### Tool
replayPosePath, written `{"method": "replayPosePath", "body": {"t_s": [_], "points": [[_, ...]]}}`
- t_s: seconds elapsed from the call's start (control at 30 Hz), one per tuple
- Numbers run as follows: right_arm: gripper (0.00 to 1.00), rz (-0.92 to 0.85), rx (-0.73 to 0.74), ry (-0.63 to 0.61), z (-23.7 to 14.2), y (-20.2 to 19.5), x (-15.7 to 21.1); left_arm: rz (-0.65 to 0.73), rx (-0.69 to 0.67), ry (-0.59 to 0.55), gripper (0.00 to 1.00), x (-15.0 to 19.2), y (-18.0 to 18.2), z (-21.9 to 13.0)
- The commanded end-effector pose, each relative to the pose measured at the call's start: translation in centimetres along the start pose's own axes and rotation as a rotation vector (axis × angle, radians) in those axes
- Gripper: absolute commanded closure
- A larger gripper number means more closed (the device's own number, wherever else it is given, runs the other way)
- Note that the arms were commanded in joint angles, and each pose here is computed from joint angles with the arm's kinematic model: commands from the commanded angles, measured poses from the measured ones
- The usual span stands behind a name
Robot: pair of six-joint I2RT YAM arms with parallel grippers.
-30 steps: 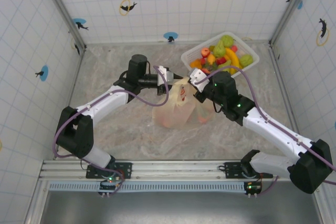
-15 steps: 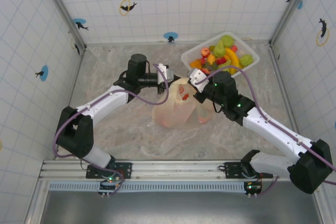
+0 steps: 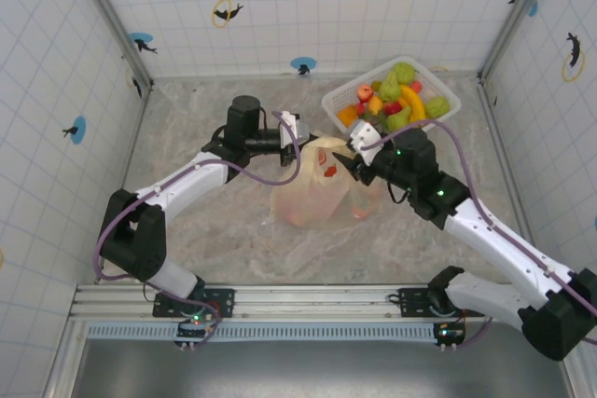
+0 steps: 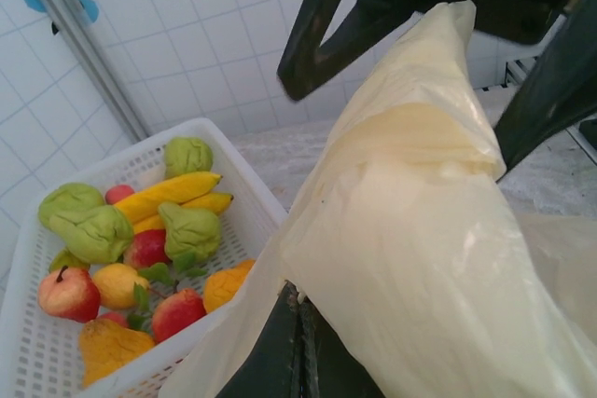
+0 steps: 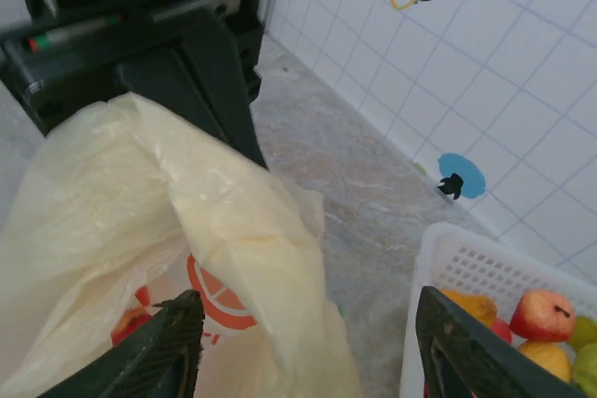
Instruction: Place the fake fruits into the plastic bag and tie a complex knot
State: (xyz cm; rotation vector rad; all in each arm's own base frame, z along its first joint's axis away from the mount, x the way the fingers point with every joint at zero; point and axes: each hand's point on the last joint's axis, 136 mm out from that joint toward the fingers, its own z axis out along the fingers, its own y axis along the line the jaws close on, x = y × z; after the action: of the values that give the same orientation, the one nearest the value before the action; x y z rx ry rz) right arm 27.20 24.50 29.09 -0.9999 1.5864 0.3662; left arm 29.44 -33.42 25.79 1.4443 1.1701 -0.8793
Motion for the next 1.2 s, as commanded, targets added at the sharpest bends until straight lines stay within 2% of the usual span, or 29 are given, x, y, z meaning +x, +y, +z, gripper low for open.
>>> {"method": "replayPosePath", "body": {"t_s": [0.0,0.17,0.3,0.47,0.67,0.8,0.87,1.17], "points": [[0.25,0.159,0.018,-0.056,-3.2,-1.2,-1.9,-0.010,-0.003,-0.031,1.00,-1.5,0.2,0.0],[0.14,0.463,-0.035,-0.133,-8.1,-2.4,-3.0,-0.104,-0.004,-0.026,1.00,-1.6,0.3,-0.1],[0.17,0.731,-0.141,-0.220,-9.8,-2.6,-3.1,-0.168,0.011,0.001,1.00,-1.0,0.3,0.2],[0.21,0.914,-0.260,-0.217,-9.3,-0.9,-1.3,-0.178,0.017,0.001,1.00,-1.1,0.2,0.2],[0.21,0.951,-0.315,-0.283,-7.7,0.6,0.4,-0.183,0.019,0.000,1.00,-1.1,0.3,0.3],[0.21,0.905,-0.335,-0.264,-6.3,1.5,0.9,-0.183,0.018,-0.002,1.00,-1.3,0.4,0.2],[0.25,0.887,-0.347,-0.266,-5.6,1.6,0.6,-0.182,0.018,-0.003,1.00,-1.3,0.4,0.2],[0.33,0.827,-0.348,-0.248,-3.9,1.2,-0.2,-0.184,0.022,-0.004,1.00,-1.3,0.3,0.2]]}}
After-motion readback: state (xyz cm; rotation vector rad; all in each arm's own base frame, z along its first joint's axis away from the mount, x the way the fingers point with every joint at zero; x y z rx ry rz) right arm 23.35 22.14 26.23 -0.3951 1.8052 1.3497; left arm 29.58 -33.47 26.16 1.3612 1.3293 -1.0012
